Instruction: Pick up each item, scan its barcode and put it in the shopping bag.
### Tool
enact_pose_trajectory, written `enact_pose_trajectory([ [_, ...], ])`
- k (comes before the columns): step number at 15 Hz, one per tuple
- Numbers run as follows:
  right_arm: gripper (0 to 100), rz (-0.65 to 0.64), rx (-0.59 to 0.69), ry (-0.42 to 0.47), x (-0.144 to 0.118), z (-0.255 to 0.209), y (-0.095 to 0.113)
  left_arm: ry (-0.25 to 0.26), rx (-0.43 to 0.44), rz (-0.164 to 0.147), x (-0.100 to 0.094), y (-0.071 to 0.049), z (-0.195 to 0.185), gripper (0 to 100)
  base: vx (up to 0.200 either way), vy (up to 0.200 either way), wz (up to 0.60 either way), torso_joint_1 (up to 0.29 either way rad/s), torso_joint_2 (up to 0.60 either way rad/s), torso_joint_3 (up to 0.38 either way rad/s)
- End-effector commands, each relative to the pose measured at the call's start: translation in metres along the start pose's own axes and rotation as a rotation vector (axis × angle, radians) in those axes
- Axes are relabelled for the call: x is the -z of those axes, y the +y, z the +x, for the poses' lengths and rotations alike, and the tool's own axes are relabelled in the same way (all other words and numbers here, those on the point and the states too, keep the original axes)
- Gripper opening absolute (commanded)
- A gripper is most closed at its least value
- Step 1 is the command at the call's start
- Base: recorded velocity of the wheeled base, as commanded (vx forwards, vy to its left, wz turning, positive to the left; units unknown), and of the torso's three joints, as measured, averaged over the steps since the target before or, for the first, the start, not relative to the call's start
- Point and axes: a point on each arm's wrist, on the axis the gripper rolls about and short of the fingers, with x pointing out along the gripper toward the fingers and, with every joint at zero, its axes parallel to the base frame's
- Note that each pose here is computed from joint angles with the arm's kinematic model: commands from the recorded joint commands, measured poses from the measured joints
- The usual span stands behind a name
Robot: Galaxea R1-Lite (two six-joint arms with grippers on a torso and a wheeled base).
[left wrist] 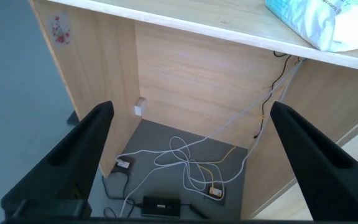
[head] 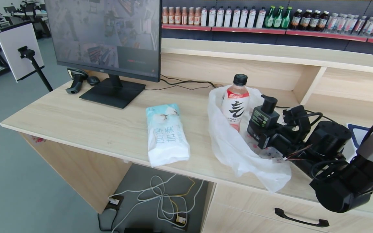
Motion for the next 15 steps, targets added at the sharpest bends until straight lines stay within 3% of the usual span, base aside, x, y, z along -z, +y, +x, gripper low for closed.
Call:
enact_pose_trajectory([
  [1,100,0.0,-0.001,0.002,0.0,-0.001,0.0,0.0,0.0,0.0,0.0,0.0,0.0,100,0.0,0.0,0.0,0.0,0.0,0.0],
  [5,100,-0.001,-0.001,0.0,-0.001,-0.002,0.0,0.0,0.0,0.0,0.0,0.0,0.0,100,0.0,0.0,0.0,0.0,0.0,0.0],
  [10,100,-0.016,0.007,-0.049,-0.023,-0.012,-0.001,0.001,0.0,0.0,0.0,0.0,0.0,100,0.0,0.0,0.0,0.0,0.0,0.0],
  [13,100,-0.019,0.009,-0.069,-0.042,-0.033,0.0,0.001,0.0,0.0,0.0,0.0,0.0,100,0.0,0.0,0.0,0.0,0.0,0.0],
  [15,100,-0.03,0.015,-0.14,-0.065,-0.042,0.0,0.004,0.0,0.001,0.0,0.0,0.0,100,0.0,0.0,0.0,0.0,0.0,0.0],
])
